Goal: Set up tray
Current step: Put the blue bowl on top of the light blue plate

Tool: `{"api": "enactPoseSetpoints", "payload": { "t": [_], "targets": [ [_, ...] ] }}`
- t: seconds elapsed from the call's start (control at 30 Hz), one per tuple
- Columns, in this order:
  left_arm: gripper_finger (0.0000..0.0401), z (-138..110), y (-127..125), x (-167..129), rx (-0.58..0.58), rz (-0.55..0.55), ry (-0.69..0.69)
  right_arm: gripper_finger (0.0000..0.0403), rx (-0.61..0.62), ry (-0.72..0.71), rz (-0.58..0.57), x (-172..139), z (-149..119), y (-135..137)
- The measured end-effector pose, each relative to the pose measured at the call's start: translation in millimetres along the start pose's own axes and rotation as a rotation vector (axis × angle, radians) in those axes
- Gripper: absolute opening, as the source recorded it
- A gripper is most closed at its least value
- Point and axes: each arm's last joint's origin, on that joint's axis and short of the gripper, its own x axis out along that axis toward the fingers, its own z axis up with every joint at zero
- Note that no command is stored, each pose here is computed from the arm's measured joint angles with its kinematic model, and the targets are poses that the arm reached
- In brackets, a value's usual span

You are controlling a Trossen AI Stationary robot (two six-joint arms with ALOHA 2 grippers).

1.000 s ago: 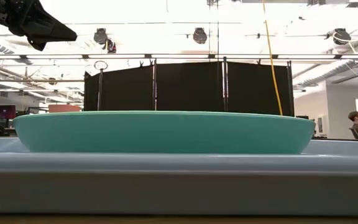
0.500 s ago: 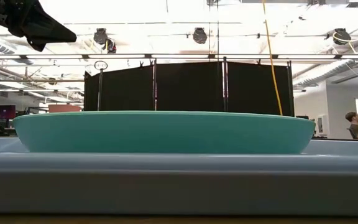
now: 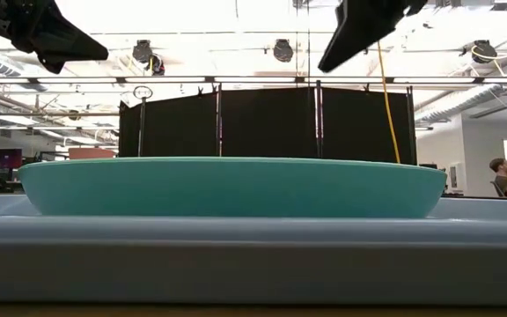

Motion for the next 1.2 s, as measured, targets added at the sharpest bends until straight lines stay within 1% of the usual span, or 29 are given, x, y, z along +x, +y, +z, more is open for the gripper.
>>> {"api": "enactPoseSetpoints", "payload": {
  "t": [0.3, 0.43, 0.57, 0.63, 0.7, 0.9, 1.2],
  "targets": [
    [0.0047, -0.4, 0.1, 0.0, -0.006, 0.001, 0.003, 0.0204, 0.029, 0.176, -0.048, 18.7, -9.3, -33.8],
    [0.0047, -0.4, 0.1, 0.0, -0.006, 0.001, 0.003, 0.0204, 0.064, 0.233, -0.019, 27.9, -11.2, -49.0],
    [0.0047, -0.8, -0.4, 0.6, -0.004, 0.001, 0.007, 0.0204, 0.078, 0.288, -0.015, 40.2, -18.4, -63.4],
    [0.0047, -0.8, -0.4, 0.5, -0.005, -0.003, 0.007, 0.0204, 0.091, 0.321, 0.016, 46.5, -23.3, -69.4],
    [0.0047, -0.8, -0.4, 0.5, -0.005, -0.003, 0.008, 0.0204, 0.109, 0.335, 0.023, 53.2, -27.7, -74.5],
    [0.0047, -0.8, -0.5, 0.5, -0.005, -0.003, 0.008, 0.0204, 0.118, 0.400, -0.002, 66.8, -42.9, -88.1],
    [0.0047, -0.8, -0.5, 0.5, -0.012, -0.005, 0.009, 0.0204, 0.134, 0.418, -0.023, 79.5, -52.3, -104.5]
  ]
}}
